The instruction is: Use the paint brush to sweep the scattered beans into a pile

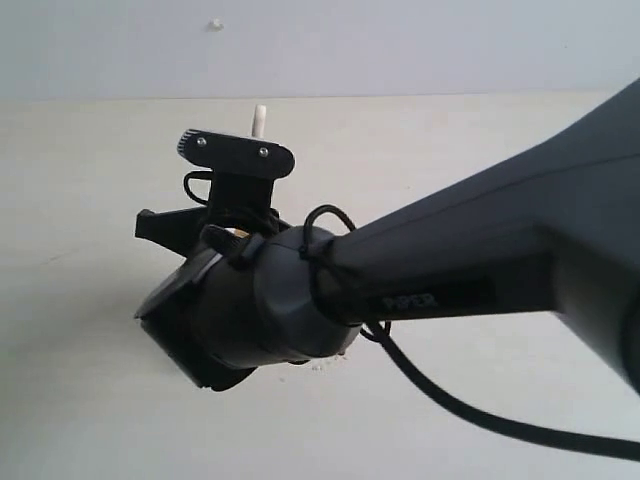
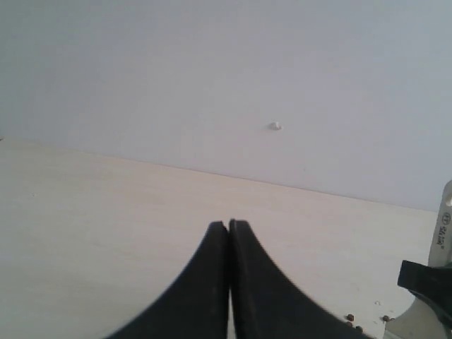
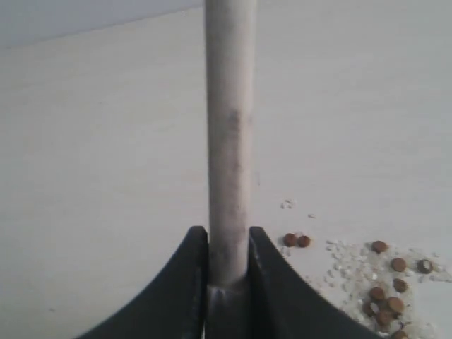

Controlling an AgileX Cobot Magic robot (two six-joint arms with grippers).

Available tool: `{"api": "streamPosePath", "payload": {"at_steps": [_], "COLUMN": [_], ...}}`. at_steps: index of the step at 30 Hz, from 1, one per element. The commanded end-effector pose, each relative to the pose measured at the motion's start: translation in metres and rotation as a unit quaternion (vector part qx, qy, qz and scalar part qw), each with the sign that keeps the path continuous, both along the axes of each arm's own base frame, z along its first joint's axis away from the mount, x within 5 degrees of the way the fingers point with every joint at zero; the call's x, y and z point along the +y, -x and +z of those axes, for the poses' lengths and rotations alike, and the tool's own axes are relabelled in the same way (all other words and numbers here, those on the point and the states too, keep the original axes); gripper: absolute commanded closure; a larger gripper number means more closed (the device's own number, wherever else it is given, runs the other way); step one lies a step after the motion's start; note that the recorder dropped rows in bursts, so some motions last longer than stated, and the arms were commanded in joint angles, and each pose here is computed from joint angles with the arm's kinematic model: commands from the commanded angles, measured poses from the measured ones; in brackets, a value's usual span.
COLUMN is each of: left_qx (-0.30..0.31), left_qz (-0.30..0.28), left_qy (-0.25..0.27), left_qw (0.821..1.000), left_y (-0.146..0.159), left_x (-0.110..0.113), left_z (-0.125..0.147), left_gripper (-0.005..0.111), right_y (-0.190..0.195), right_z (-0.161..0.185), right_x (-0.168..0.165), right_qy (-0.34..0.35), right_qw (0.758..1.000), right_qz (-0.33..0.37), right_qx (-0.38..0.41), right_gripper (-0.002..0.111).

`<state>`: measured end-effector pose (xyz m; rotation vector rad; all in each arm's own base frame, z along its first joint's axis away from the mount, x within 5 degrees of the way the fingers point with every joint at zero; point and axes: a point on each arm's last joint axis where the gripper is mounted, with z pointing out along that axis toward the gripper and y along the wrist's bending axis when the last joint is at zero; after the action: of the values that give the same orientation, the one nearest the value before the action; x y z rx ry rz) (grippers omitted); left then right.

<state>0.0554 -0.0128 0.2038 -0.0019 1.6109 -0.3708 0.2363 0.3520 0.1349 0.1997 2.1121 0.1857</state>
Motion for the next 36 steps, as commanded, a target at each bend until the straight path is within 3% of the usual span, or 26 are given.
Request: {"api": "streamPosePath", "payload": {"at_steps": [1, 4, 7, 10, 14, 17, 20, 23, 29, 34, 36], "left_qx": [-0.002, -0.002, -0.002, -0.002, -0.002, -0.002, -0.002, -0.002, -0.002, -0.002, -0.002], "left_qz": [-0.003, -0.009, -0.009, -0.009, -0.009, -0.009, -0.009, -0.009, -0.009, -0.009, -0.009], "left_qy": [0.003, 0.003, 0.003, 0.003, 0.003, 0.003, 0.003, 0.003, 0.003, 0.003, 0.003], "left_qw": [1.0, 1.0, 1.0, 1.0, 1.0, 1.0, 1.0, 1.0, 1.0, 1.0, 1.0], "left_y": [0.0, 0.001, 0.001, 0.001, 0.001, 0.001, 0.001, 0.001, 0.001, 0.001, 0.001], "left_x": [0.0, -0.001, -0.001, -0.001, -0.001, -0.001, -0.001, -0.001, -0.001, -0.001, -0.001], "left_z": [-0.001, -0.001, -0.001, -0.001, -0.001, -0.001, -0.001, -0.001, -0.001, -0.001, -0.001], "left_gripper": [0.107, 0.107, 0.107, 0.107, 0.107, 0.107, 0.107, 0.107, 0.107, 0.107, 0.107], "right_y": [-0.005, -0.006, -0.003, -0.001, 0.003, 0.009, 0.008, -0.003, -0.057, -0.076, -0.078], "right_z": [0.006, 0.008, 0.018, 0.047, 0.08, 0.1, 0.096, 0.085, 0.07, 0.053, 0.042], "right_x": [-0.006, -0.007, -0.004, 0.004, 0.003, -0.014, -0.046, -0.069, -0.119, -0.136, -0.136], "right_qy": [0.04, 0.055, 0.028, 0.003, 0.11, 0.193, 0.266, 0.287, 0.261, 0.214, 0.223], "right_qw": [0.999, 0.998, 0.999, 0.996, 0.972, 0.939, 0.897, 0.876, 0.874, 0.881, 0.871], "right_qz": [0.0, 0.003, 0.02, 0.085, 0.193, 0.25, 0.299, 0.324, 0.333, 0.36, 0.384], "right_qx": [0.002, -0.002, 0.004, -0.02, -0.081, -0.139, -0.187, -0.211, -0.237, -0.218, -0.212], "right_gripper": [0.108, 0.108, 0.108, 0.108, 0.108, 0.108, 0.108, 0.108, 0.108, 0.108, 0.108]}}
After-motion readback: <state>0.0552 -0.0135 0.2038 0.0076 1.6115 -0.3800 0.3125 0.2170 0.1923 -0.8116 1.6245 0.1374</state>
